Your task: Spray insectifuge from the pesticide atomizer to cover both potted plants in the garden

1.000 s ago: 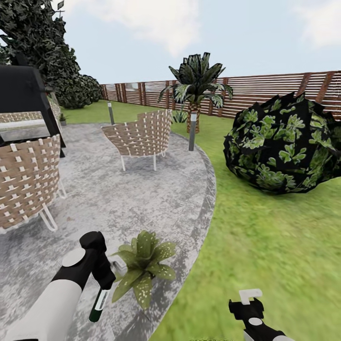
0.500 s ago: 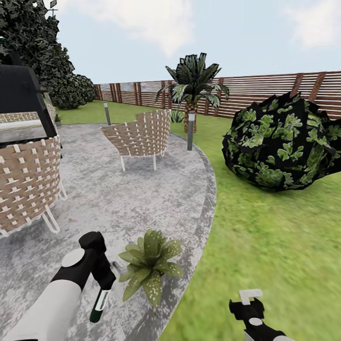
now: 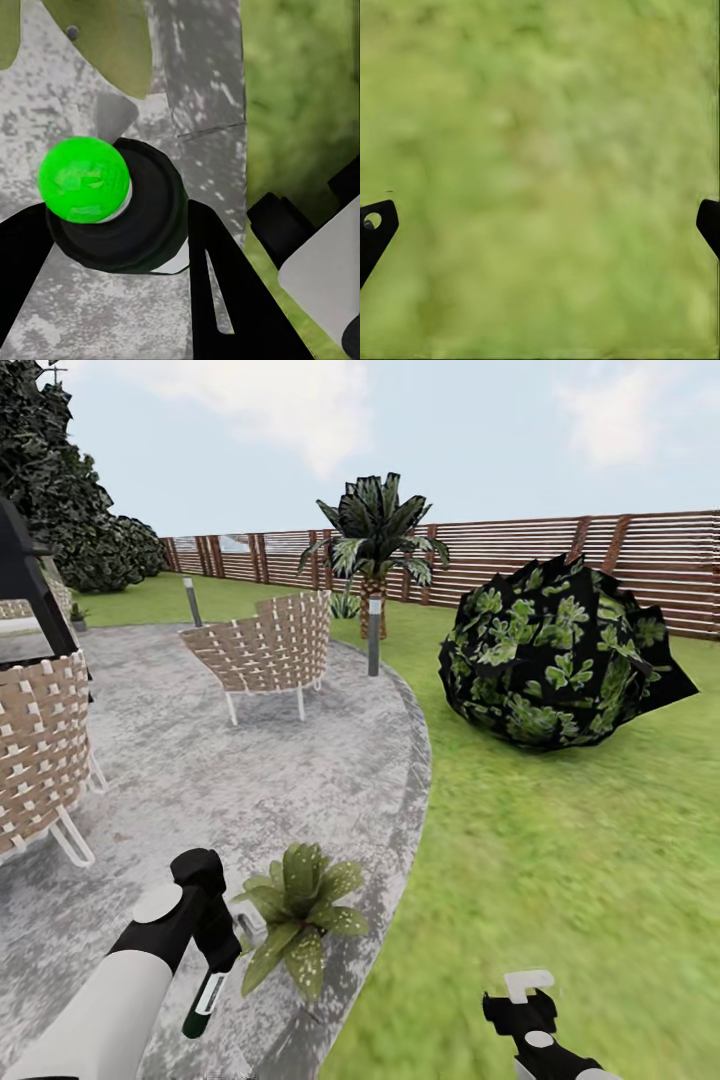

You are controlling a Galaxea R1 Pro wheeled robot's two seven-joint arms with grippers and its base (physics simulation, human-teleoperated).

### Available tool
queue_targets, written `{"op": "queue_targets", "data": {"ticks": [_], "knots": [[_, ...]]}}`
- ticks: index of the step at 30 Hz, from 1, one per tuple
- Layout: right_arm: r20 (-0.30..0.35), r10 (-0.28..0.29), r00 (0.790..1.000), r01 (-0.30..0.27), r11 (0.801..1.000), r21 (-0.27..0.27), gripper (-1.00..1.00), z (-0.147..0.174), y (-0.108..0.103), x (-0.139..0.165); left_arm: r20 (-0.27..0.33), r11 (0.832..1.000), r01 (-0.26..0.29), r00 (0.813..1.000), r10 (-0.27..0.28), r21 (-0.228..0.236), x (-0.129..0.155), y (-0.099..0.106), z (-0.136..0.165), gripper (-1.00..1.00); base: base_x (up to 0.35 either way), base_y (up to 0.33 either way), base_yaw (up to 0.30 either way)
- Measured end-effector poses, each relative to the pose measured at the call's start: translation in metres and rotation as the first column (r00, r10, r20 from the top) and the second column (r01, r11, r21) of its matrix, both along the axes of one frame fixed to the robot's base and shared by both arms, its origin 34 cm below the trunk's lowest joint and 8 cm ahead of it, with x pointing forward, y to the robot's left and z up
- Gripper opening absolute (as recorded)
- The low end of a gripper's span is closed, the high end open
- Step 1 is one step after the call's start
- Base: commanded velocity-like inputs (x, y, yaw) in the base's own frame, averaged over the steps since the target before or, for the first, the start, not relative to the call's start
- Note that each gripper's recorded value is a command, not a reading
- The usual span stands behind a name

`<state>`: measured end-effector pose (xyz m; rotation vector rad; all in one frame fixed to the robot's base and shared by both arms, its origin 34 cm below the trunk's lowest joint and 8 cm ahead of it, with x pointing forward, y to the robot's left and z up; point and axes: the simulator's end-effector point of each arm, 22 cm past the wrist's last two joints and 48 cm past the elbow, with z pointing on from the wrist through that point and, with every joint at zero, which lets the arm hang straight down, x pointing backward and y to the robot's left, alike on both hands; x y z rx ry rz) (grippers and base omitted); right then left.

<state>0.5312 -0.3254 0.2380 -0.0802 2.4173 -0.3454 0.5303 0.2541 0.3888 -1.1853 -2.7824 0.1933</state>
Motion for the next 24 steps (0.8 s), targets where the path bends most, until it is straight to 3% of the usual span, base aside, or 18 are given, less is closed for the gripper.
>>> {"op": "queue_targets", "data": {"ticks": [7, 14, 17, 18, 21, 24], "knots": [[0.000, 0.000, 1.000, 0.000, 1.000, 0.001, 1.00, 0.000, 0.001, 0.000, 0.003, 1.000, -0.004, 1.000, 0.004, 0.000, 0.001, 0.000, 0.001, -1.00, -0.245, 0.230, -0.249], [-0.001, 0.002, 1.000, -0.002, 1.000, -0.003, 1.00, 0.000, -0.001, 0.000, -0.002, 0.999, -0.031, 1.000, 0.031, 0.011, -0.002, 0.019, 0.000, -1.00, -0.029, 0.141, -0.020], [-0.001, 0.002, 1.000, -0.002, 1.000, -0.003, 1.00, 0.000, -0.001, 0.000, -0.007, 0.999, -0.037, 0.999, 0.037, 0.004, -0.004, 0.018, -0.002, -1.00, 0.000, 0.003, 0.000], [-0.001, 0.002, 1.000, -0.002, 1.000, -0.003, 1.00, 0.000, -0.001, 0.000, -0.008, 0.999, -0.037, 0.999, 0.037, -0.006, -0.004, 0.014, -0.002, -1.00, 0.000, 0.000, 0.000], [-0.001, 0.002, 1.000, -0.002, 1.000, -0.004, 1.00, 0.000, -0.002, 0.000, -0.016, 0.995, -0.042, 0.999, 0.041, -0.094, -0.007, -0.015, -0.003, -1.00, 0.000, 0.000, 0.000], [-0.001, 0.002, 1.000, -0.002, 1.000, -0.004, 1.00, 0.000, -0.002, 0.000, -0.030, 0.994, -0.049, 0.998, 0.046, -0.096, -0.021, -0.017, -0.019, -1.00, 0.000, 0.000, 0.000]]}}
